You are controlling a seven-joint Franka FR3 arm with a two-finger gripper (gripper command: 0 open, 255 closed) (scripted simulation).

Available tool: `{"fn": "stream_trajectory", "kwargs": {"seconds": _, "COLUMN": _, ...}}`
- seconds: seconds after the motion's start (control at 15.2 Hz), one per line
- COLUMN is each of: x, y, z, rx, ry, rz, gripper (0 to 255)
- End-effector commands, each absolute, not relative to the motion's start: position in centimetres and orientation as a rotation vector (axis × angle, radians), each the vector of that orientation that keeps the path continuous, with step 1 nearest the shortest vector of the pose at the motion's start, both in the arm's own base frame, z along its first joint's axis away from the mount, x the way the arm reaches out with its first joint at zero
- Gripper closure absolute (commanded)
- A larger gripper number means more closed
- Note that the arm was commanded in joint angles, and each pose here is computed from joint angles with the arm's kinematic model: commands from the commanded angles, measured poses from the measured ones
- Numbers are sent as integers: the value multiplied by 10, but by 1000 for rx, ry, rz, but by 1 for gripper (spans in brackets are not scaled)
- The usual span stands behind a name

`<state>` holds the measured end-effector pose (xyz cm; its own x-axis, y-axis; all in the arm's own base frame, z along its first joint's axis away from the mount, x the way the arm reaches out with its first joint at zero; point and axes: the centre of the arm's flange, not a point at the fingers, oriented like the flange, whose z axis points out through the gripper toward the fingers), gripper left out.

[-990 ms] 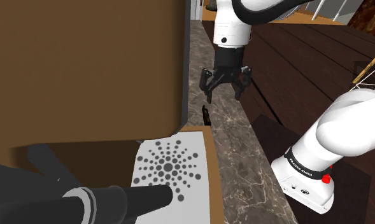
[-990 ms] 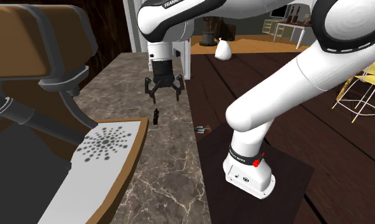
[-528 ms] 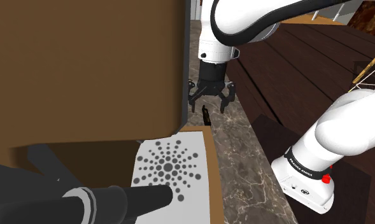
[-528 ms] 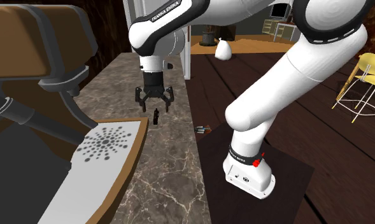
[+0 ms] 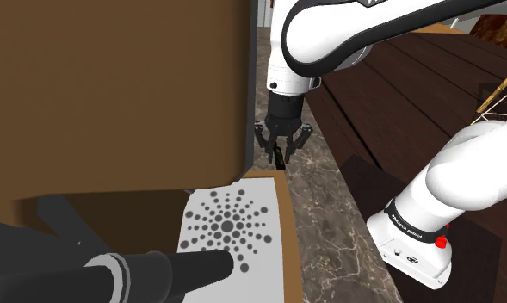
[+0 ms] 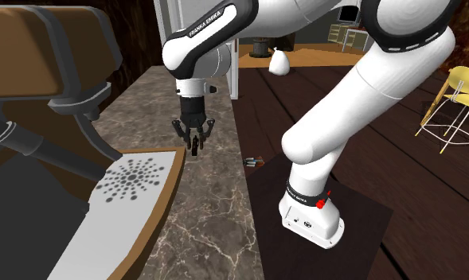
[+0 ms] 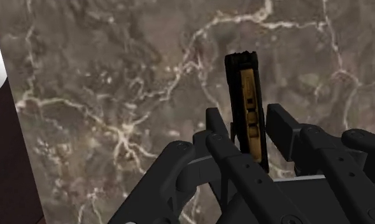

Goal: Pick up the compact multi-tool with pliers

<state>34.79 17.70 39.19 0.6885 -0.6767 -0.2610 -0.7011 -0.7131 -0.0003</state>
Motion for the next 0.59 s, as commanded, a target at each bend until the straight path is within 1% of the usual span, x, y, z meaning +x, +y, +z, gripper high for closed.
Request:
{"fn": "stream_trajectory", "kwargs": {"seconds": 0.0, "x": 348, "y": 177, "z": 390, "rx": -2795, "ry": 1143, "rz": 374, "gripper": 255}}
{"fn": "stream_trajectory", "kwargs": {"seconds": 0.53, "x": 348, "y": 178, "z": 395, "rx": -2795, "ry": 1143, "rz": 374, "gripper": 255}}
